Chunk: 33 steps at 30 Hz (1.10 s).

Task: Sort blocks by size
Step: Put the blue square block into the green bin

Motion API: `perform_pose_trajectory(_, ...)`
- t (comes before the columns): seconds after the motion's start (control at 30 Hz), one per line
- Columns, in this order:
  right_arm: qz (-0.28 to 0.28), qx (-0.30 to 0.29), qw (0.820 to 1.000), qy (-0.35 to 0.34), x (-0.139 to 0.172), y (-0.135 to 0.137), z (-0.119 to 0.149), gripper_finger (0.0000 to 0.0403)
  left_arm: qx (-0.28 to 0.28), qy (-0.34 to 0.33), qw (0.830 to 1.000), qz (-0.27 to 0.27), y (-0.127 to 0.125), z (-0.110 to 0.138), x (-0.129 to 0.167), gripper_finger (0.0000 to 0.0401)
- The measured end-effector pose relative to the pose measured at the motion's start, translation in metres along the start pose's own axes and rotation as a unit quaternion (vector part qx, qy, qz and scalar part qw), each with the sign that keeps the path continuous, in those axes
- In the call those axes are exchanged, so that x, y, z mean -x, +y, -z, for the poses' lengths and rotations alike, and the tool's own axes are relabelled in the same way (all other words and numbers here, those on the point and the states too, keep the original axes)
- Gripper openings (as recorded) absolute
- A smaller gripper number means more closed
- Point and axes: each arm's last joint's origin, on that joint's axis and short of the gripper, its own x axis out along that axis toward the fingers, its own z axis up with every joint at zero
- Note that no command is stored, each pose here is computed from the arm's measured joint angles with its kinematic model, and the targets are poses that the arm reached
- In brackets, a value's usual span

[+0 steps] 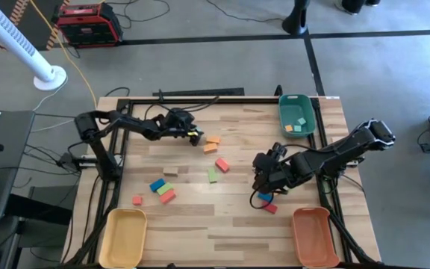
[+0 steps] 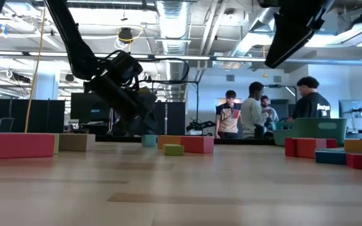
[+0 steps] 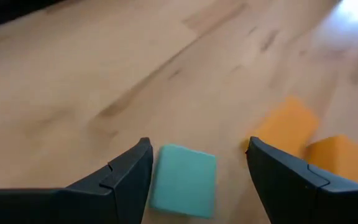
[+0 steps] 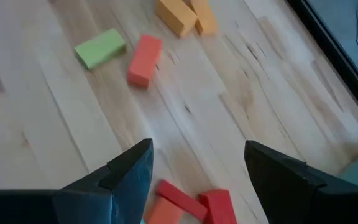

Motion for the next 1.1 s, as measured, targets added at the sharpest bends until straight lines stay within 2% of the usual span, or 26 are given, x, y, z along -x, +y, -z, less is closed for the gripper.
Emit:
perform_pose_trajectory(0.37,-0.023,0.003,0.999,-0.029,0.000,0.005,-0.007,0.0282,-0.019,-0.007,0.999,0.044,-0.033,0.006,0.000,0.0247)
perform_pose_trajectory(0.57,-0.032,-0.006,0.999,-0.040,0.000,0.007,-0.009,0.0282,-0.027,-0.006,0.999,0.035,-0.030,0.003,0.004,0.0247)
perform_pose_trajectory(0.8,-0.039,-0.003,0.998,-0.051,-0.001,0.009,-0.012,0.0282,-0.046,0.017,0.999,0.021,-0.028,-0.008,0.031,0.0247)
perform_pose_trajectory(0.97,-0.045,0.014,0.996,-0.073,-0.009,0.014,-0.021,0.0282,-0.061,0.070,0.996,0.015,-0.026,0.015,0.039,0.0247)
perform_pose_trajectory(1.1,-0.039,0.032,0.996,-0.077,-0.023,0.018,-0.026,0.0282,-0.038,0.037,0.998,0.027,-0.024,0.027,0.039,0.0247)
